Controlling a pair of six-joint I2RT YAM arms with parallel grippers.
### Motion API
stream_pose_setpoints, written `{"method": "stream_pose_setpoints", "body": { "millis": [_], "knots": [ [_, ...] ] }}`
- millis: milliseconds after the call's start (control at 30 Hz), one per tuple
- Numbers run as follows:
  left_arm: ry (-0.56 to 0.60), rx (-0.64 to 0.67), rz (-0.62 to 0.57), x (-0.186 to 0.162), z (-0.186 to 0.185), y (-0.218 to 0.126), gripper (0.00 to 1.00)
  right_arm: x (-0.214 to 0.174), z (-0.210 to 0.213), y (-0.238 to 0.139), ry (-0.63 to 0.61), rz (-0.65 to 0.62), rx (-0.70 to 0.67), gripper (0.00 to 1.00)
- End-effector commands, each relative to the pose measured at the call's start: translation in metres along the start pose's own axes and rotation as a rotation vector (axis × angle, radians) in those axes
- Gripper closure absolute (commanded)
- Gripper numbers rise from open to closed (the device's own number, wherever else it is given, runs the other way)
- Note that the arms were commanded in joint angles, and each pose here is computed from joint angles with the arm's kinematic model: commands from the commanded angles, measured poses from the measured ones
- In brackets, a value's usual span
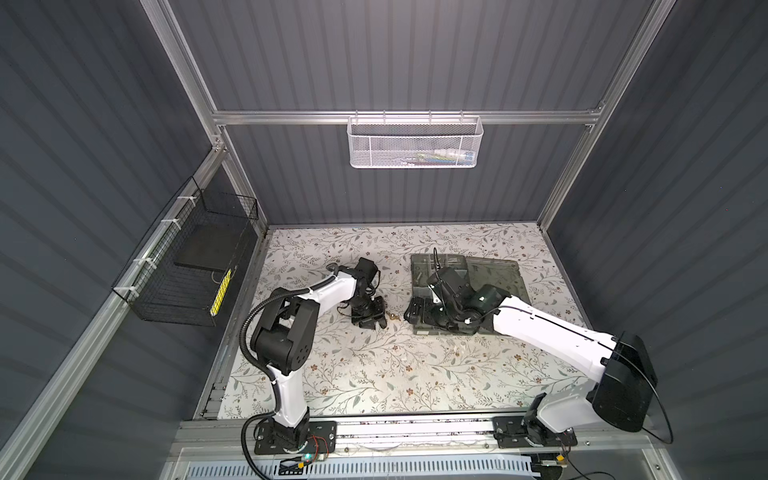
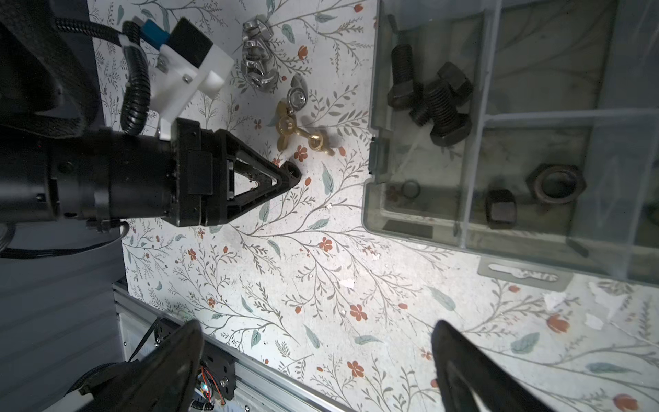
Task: Sort the screws and nuts into containers
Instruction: 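Lower the left gripper onto a black hex nut and close it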
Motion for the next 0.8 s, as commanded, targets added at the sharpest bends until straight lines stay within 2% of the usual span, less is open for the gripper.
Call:
{"method": "stream_pose_setpoints", "body": {
  "millis": [0,333,767],
  "knots": [
    [0.000,-0.014,0.002,0.004,-0.007,0.001,0.58,-0.002,-0.002,0.002,0.010,0.006,-0.012,0.01],
    [-0.002,0.022,0.037,0.003,-0.001,0.016,0.59,-0.002,-0.003,-0.001,0.004,-0.003,-0.014,0.01],
    [0.000,0.053,0.068,-0.001,0.008,0.029,0.77,-0.002,-0.005,-0.003,0.001,-0.006,-0.017,0.01]
  ]
}}
Point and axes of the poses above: each gripper's point midway between its finger pads, its own y axis out along the fingers, its own z axis along the line the jaws close on, x = y × z, the point moved 6 cm from there along -y, back along the fingers, and after that the axes turned 6 degrees about y, right-handed, at the moved point
